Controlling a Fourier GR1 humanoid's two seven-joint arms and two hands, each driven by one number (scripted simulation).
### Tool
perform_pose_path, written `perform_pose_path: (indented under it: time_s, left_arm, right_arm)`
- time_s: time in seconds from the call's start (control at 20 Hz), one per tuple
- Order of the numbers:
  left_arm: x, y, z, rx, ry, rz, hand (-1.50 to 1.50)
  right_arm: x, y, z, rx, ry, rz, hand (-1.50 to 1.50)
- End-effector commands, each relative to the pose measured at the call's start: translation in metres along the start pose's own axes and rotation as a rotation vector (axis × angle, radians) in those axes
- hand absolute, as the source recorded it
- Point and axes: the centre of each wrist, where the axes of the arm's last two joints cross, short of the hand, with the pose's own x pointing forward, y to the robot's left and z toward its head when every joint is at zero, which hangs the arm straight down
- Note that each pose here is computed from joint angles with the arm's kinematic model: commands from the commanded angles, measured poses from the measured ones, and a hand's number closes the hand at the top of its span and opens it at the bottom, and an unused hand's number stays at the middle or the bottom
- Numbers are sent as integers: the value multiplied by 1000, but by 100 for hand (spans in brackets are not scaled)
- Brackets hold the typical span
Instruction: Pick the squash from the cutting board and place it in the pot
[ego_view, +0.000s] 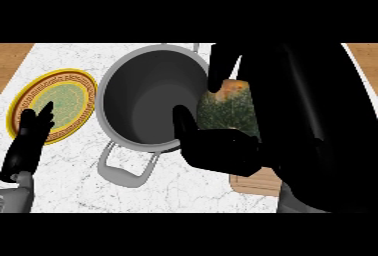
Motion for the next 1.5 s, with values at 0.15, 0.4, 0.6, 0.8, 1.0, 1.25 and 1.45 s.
perform_pose_path:
  time_s: [0.15, 0.4, 0.6, 0.8, 1.0, 1.25, 1.45]
  left_arm:
    - [4, -15, 1, 1, -2, -8, 0]
    - [-8, -7, 12, -10, -15, -3, 0]
    - [4, -11, -2, -12, -5, 16, 0]
    - [-4, -7, -1, -15, -7, 17, 0]
    - [5, -26, -6, -6, -29, -5, 0]
    - [9, -19, -3, -7, -25, 2, 0]
    - [10, -10, -3, 3, -13, -1, 0]
  right_arm:
    - [36, 38, -51, 125, 74, -13, 150]
    - [19, 73, -70, 238, 110, -23, 150]
    - [10, 107, -64, 323, 206, -104, 150]
    - [15, 134, -75, 367, 230, -148, -150]
    - [14, 153, -67, 321, 216, -321, -150]
    - [-2, 153, -74, 110, 250, -534, -150]
    - [-5, 134, -78, -25, 279, -671, -150]
